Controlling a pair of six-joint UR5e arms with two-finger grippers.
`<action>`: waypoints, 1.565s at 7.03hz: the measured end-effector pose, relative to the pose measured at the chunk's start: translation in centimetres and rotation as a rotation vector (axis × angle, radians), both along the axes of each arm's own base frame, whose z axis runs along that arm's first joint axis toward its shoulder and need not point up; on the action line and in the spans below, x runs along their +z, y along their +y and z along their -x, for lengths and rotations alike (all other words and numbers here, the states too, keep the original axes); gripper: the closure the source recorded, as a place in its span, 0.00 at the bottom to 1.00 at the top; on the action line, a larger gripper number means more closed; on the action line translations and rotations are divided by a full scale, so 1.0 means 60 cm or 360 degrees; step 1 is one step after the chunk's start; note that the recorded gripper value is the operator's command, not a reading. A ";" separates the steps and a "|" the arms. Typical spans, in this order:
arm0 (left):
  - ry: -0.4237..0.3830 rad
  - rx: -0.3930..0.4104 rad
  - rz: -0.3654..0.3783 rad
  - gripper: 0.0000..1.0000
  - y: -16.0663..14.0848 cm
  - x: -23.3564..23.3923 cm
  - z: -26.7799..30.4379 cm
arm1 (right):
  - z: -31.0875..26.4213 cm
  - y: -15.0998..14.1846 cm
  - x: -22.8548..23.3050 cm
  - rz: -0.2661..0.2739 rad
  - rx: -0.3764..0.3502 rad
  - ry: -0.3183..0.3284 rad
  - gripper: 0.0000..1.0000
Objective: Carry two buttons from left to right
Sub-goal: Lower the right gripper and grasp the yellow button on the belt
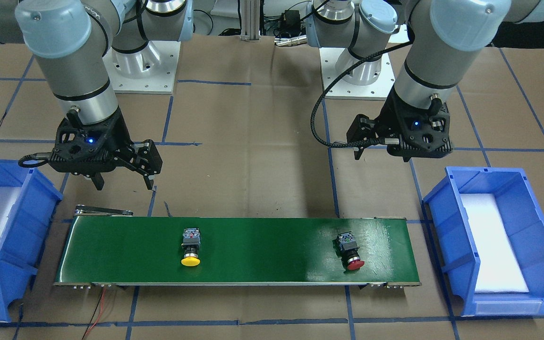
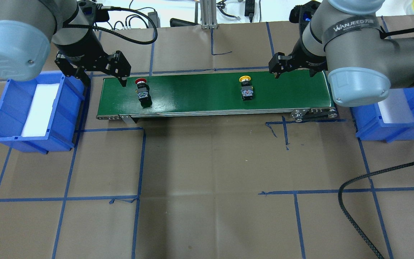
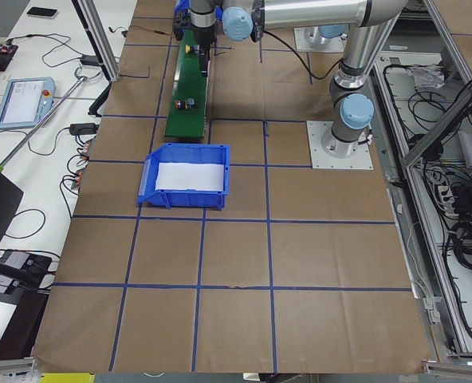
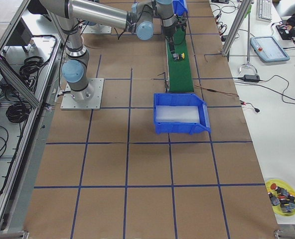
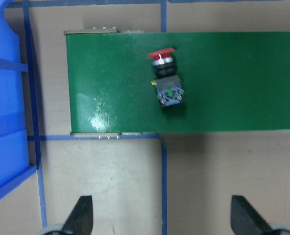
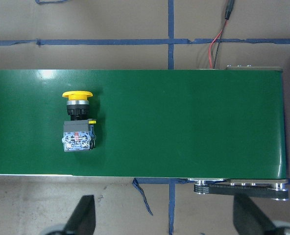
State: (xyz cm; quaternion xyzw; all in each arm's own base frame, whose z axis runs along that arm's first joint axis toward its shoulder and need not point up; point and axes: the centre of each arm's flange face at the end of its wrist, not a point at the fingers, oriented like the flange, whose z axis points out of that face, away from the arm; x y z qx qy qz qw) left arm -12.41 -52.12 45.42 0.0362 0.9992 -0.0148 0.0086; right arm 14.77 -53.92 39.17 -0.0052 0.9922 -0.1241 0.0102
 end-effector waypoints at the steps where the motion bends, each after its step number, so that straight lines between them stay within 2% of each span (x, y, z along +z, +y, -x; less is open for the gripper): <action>1: 0.0001 -0.0033 0.0026 0.00 0.034 0.016 -0.006 | -0.001 -0.011 -0.012 -0.0001 0.0001 -0.0003 0.00; 3: -0.0002 -0.0026 0.0057 0.00 0.072 0.029 -0.016 | -0.002 -0.034 -0.033 0.0068 0.0005 -0.0006 0.00; 6: -0.0013 -0.0021 0.0070 0.00 0.079 0.032 -0.017 | 0.001 -0.079 -0.117 -0.0025 -0.0003 0.0012 0.00; 8: -0.0012 -0.0024 0.0071 0.00 0.080 0.033 -0.016 | 0.000 -0.125 -0.141 -0.0050 0.0002 0.0006 0.00; 11: -0.0013 -0.0026 0.0064 0.00 0.078 0.029 -0.016 | -0.002 -0.147 -0.178 -0.0101 0.0003 -0.0007 0.00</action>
